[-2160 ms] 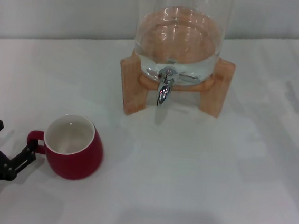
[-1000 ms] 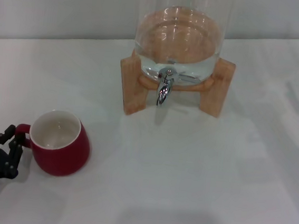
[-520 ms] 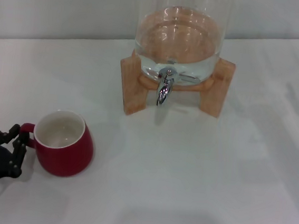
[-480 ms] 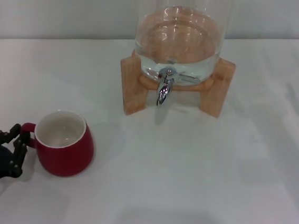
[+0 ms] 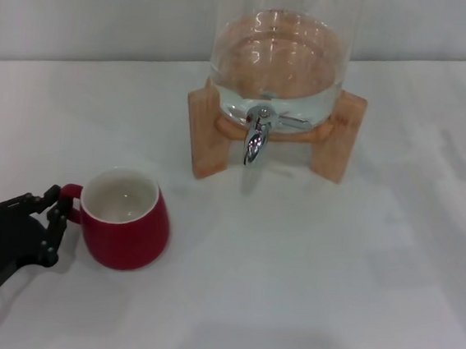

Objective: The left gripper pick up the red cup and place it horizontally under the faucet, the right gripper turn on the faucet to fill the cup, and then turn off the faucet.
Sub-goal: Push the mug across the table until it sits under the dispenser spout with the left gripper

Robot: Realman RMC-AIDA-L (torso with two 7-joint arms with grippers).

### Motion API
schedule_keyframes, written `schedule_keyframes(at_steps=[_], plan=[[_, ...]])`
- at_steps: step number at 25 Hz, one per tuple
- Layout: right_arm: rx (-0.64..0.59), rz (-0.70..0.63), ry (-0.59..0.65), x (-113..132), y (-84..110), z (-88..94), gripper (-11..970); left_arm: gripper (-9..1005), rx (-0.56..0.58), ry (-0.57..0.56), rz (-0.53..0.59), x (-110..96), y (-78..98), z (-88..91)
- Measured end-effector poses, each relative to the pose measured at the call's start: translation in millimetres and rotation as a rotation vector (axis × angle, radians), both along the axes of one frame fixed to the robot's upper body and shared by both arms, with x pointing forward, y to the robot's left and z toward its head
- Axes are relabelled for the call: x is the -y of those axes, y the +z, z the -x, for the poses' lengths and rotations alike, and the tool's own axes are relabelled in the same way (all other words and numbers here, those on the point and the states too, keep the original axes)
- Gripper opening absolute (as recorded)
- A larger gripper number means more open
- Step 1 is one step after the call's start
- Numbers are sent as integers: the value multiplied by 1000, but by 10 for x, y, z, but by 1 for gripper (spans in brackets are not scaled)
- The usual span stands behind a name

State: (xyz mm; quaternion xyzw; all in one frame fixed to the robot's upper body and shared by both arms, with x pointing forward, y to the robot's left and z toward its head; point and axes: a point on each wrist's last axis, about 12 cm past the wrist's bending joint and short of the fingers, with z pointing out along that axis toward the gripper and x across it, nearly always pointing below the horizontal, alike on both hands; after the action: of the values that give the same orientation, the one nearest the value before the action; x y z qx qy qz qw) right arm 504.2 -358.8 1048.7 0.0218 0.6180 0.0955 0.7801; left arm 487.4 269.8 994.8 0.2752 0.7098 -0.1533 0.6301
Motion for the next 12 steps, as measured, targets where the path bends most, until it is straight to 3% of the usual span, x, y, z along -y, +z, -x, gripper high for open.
schedule_keyframes(at_steps=[12], plan=[[0, 1, 3, -4, 0, -2, 841, 121, 28, -52, -27, 133, 58, -100]])
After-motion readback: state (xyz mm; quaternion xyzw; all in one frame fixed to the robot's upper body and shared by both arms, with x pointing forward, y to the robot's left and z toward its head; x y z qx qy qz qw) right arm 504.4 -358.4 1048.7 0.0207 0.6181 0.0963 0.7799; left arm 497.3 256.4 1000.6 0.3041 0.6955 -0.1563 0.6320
